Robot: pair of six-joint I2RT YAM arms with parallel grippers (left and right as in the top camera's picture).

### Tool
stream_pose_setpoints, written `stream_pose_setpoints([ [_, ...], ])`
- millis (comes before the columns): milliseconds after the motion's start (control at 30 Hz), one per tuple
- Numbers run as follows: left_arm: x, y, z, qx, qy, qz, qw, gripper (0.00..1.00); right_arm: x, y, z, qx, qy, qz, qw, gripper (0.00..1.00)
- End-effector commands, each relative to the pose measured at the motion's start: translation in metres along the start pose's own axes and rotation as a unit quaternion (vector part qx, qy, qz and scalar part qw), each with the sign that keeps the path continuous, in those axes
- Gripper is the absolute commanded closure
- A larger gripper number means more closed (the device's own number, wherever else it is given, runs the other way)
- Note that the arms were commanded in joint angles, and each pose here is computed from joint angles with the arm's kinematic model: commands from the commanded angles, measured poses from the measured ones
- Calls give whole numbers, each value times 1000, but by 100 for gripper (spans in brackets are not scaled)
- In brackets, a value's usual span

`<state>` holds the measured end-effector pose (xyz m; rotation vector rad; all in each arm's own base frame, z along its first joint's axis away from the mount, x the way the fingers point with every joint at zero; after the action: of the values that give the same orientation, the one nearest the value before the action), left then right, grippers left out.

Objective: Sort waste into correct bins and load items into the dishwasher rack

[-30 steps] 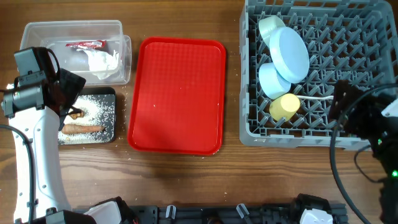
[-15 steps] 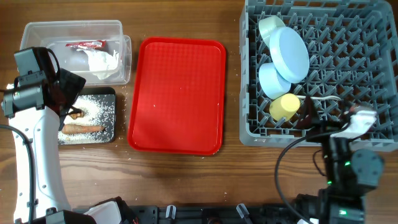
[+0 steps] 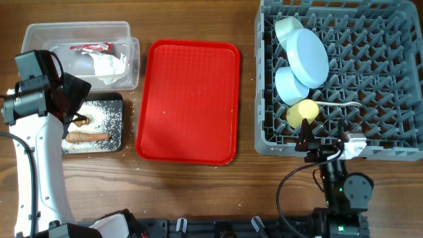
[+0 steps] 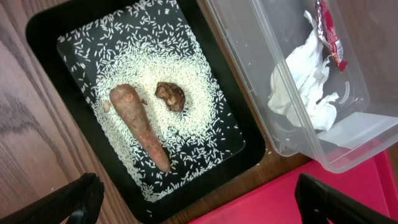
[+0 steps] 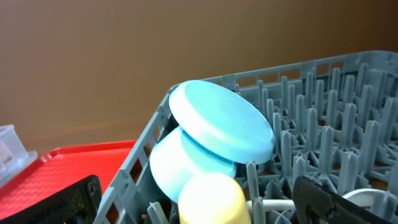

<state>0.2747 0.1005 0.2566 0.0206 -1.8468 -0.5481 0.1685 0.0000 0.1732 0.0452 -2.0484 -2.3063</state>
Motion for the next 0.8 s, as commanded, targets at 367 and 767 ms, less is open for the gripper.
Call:
stream_pose_setpoints([
  [367, 4, 2, 0, -6, -4, -5, 1000, 0, 2, 2, 10, -3, 27, -10, 1000, 0],
  [767, 4, 2, 0, -6, -4, -5, 1000, 0, 2, 2, 10, -2, 27, -10, 1000, 0],
])
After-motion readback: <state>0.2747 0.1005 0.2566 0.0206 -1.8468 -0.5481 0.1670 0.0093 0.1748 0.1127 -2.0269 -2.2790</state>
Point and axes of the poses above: each gripper's point midway between its finger pads, its own x axis back along the fingers, its own z axis along the line the jaws close on, y = z × x, the point moved 8 cm from there along x, back along the fingers, and after that the axes turned 5 degrees about x, right-handed, at the moved point
